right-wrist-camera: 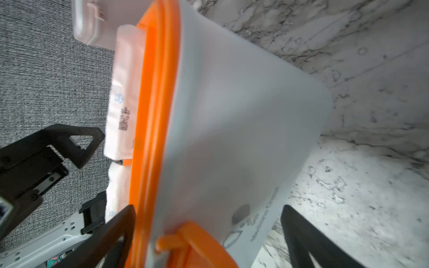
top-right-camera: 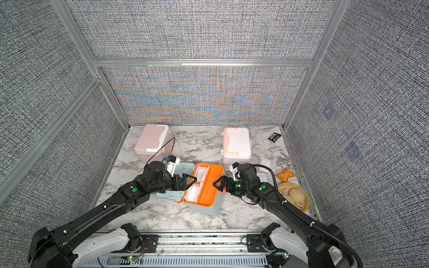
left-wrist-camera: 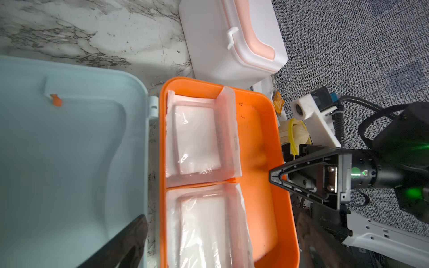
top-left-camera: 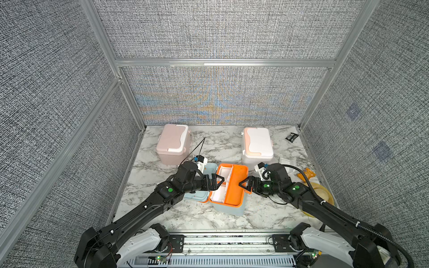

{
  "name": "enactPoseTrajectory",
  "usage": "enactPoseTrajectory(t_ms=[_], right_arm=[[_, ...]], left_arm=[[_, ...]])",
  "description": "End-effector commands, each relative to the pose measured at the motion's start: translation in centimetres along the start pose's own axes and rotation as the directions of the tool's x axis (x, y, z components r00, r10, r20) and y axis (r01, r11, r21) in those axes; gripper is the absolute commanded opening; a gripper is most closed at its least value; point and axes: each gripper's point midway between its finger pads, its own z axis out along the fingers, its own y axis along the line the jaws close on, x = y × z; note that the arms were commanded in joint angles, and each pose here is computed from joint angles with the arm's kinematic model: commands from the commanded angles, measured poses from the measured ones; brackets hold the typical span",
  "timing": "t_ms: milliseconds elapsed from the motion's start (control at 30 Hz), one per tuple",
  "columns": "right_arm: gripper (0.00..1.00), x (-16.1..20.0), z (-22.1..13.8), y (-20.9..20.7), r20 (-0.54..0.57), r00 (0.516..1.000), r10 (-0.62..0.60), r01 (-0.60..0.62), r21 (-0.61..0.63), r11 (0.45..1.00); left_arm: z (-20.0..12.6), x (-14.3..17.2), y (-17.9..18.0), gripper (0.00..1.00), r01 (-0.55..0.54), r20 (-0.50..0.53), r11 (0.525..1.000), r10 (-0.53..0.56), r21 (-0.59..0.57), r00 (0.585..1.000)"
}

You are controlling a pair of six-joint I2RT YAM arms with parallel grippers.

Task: Open first aid kits and take out gauze
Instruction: Adjust the first aid kit at the center of the board.

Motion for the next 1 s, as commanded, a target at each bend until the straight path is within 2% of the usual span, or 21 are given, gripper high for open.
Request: enactPoseTrajectory(t_ms=[0,167,267,467,667,800,967], right_arm=[[0.99,0.4,0.1,-1.5,-0.027,1.0,-0.005,0.007,0.067,0.998],[0.99,-0.7,-1.1,-3.7,0.02,1.0,-0.017,0.013,0.167,0.986],[0.99,-1.6,-0.8,-2.1,0.036,0.999,-0.025,0.023,0.054,0.998],[0.98,-2.0,1.6,1.6,-0.058,0.998,-0.028,0.019,-0.149,0.989],[0.97,-2.5,3.5,2.0,-0.086,0.996,-0.028,0.014,-0.159,0.987],[0.98,-2.7,2.7,0.6,-0.063,0.998,-0.022,0.019,-0.058,0.998],[0.99,-4.2,-1.4,-1.5,0.026,0.996,-0.091,0.084,0.189,0.978]], left_arm=[[-0.1,-0.8,-0.9,0.99,-0.013,0.03,0.999,0.011,0.037,0.999],[-0.4,-0.7,-1.0,1.0,-0.013,0.034,0.999,0.012,0.039,0.999],[-0.5,-0.6,-0.9,0.99,-0.013,0.032,0.999,0.011,0.038,0.999],[-0.6,-0.5,-0.7,0.99,-0.015,0.041,0.999,0.014,0.035,0.999],[-1.1,-0.4,-0.4,1.0,-0.025,0.053,1.0,0.024,0.018,0.998],[-1.6,-0.3,-0.2,0.99,-0.033,0.06,0.999,0.033,0.005,0.998],[-2.2,-0.4,-0.2,1.0,-0.048,0.068,0.999,0.049,-0.006,0.996]])
